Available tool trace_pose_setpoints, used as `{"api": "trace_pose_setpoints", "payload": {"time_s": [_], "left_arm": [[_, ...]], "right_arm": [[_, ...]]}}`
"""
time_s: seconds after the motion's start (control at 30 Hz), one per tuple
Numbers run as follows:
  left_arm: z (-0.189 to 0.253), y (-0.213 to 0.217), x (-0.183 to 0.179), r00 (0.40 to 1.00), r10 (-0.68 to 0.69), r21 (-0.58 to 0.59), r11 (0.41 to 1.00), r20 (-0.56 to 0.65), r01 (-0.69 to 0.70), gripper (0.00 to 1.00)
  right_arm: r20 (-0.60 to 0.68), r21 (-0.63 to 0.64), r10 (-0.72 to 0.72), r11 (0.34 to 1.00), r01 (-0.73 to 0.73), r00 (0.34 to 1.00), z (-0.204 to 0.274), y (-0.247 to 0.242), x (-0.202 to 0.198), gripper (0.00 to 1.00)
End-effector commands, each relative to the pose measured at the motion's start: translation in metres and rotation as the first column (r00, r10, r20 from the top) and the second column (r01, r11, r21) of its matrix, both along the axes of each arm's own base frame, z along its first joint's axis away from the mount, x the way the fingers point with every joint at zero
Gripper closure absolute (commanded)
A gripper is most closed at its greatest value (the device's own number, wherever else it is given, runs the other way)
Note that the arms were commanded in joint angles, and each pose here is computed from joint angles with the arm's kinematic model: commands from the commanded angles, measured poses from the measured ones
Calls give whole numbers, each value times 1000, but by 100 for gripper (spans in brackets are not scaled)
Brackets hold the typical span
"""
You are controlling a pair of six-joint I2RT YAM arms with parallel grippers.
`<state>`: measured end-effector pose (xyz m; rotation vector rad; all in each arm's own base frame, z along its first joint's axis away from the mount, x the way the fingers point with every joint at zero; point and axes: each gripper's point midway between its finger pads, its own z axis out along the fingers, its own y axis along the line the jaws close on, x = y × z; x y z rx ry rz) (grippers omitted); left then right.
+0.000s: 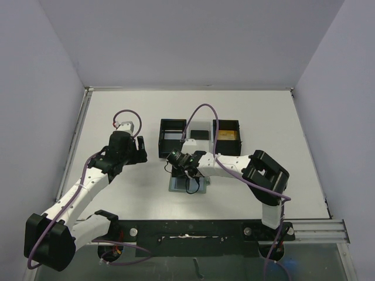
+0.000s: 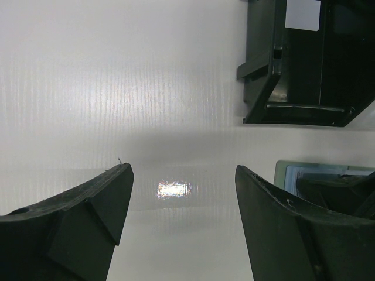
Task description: Take the credit cards out of the card holder
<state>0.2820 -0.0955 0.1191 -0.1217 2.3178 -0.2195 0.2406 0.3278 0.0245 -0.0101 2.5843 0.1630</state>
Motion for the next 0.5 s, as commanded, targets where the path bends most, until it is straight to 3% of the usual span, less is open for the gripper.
{"api": "trace_pose_setpoints", "payload": {"time_s": [0.0, 0.07, 0.2, 0.47], "left_arm": [[16, -4, 10, 999, -2, -28, 1000, 52, 3, 30], [16, -4, 10, 999, -6, -32, 999, 53, 7, 30], [16, -5, 10, 999, -10, -34, 999, 51, 11, 30], [16, -5, 10, 999, -9, -33, 999, 51, 11, 30]], "right_arm": [[-4, -2, 39, 999, -39, 999, 1, 3, -2, 42], [-3, 8, 47, 999, -47, 999, 4, 4, -1, 42], [-11, 8, 68, 998, -68, 998, 4, 6, -1, 30], [-34, -14, 78, 997, -79, 996, -5, 6, -4, 33]]}}
